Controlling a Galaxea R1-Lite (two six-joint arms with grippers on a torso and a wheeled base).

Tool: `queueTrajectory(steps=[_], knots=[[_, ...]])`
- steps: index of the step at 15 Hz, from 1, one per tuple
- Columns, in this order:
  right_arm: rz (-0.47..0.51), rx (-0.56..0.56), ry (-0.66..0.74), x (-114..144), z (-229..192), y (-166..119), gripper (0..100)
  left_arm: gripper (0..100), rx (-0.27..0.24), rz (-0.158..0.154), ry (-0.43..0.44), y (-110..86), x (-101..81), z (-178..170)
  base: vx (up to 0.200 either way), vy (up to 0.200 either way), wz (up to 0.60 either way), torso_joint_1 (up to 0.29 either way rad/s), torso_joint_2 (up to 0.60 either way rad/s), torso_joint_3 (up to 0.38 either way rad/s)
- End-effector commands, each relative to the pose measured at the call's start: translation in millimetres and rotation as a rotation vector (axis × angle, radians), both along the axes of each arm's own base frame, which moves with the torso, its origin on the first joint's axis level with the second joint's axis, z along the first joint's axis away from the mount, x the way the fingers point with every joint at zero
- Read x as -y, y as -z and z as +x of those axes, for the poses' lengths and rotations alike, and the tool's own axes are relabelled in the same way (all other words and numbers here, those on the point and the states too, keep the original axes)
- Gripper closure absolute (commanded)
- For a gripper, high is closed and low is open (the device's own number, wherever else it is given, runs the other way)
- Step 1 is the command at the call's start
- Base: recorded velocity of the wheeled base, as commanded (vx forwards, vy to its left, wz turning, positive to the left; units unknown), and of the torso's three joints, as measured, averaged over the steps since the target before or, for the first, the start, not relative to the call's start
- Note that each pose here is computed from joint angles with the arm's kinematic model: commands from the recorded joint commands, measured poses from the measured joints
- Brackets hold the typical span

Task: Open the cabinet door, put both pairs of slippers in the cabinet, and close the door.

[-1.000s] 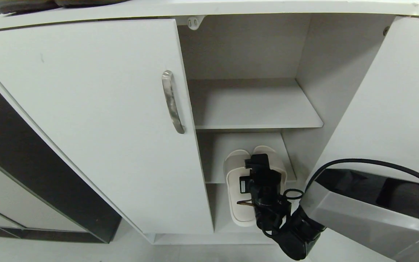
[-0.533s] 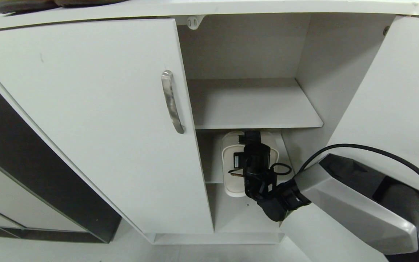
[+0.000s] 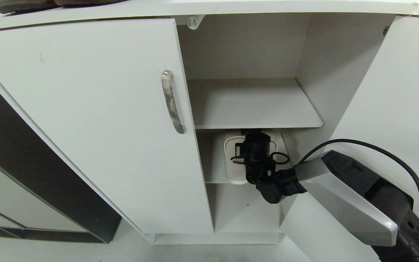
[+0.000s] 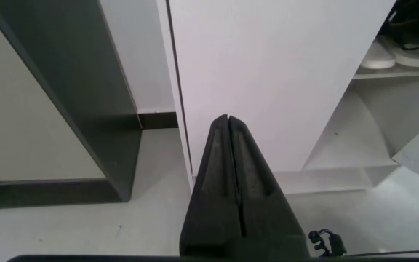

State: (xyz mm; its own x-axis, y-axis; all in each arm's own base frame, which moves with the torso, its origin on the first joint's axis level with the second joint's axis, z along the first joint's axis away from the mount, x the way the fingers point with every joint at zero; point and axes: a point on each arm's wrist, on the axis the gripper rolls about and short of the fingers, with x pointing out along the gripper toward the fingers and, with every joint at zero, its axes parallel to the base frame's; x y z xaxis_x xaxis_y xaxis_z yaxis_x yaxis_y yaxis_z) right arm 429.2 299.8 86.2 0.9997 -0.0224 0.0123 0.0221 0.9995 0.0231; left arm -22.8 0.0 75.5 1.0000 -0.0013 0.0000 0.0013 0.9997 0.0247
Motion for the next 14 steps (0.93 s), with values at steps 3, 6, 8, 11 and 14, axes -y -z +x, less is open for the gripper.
queueTrajectory(steps=[3, 6, 8, 11, 14], knots=[[-0.009, -0.012, -0.013, 0, 4, 12, 100, 100, -0.002, 0.0, 0.0, 0.0, 0.0, 0, 0.0, 0.0, 0.0, 0.0, 0.0, 0.0], [-0.006, -0.009, -0.007, 1, 8, 13, 100, 100, -0.002, 0.0, 0.0, 0.0, 0.0, 0, 0.0, 0.0, 0.0, 0.0, 0.0, 0.0], [-0.01, -0.014, -0.005, 2, 9, 17, 100, 100, -0.002, 0.0, 0.0, 0.0, 0.0, 0, 0.0, 0.0, 0.0, 0.0, 0.0, 0.0], [-0.018, -0.025, -0.005, 1, 10, 25, 100, 100, -0.002, 0.0, -0.001, 0.0, 0.0, 0, 0.0, 0.0, 0.0, 0.0, 0.0, 0.0], [-0.017, -0.024, -0.005, 1, 10, 25, 0, 100, -0.002, 0.0, -0.001, 0.0, 0.0, 0, 0.0, 0.0, 0.0, 0.0, 0.0, 0.0]])
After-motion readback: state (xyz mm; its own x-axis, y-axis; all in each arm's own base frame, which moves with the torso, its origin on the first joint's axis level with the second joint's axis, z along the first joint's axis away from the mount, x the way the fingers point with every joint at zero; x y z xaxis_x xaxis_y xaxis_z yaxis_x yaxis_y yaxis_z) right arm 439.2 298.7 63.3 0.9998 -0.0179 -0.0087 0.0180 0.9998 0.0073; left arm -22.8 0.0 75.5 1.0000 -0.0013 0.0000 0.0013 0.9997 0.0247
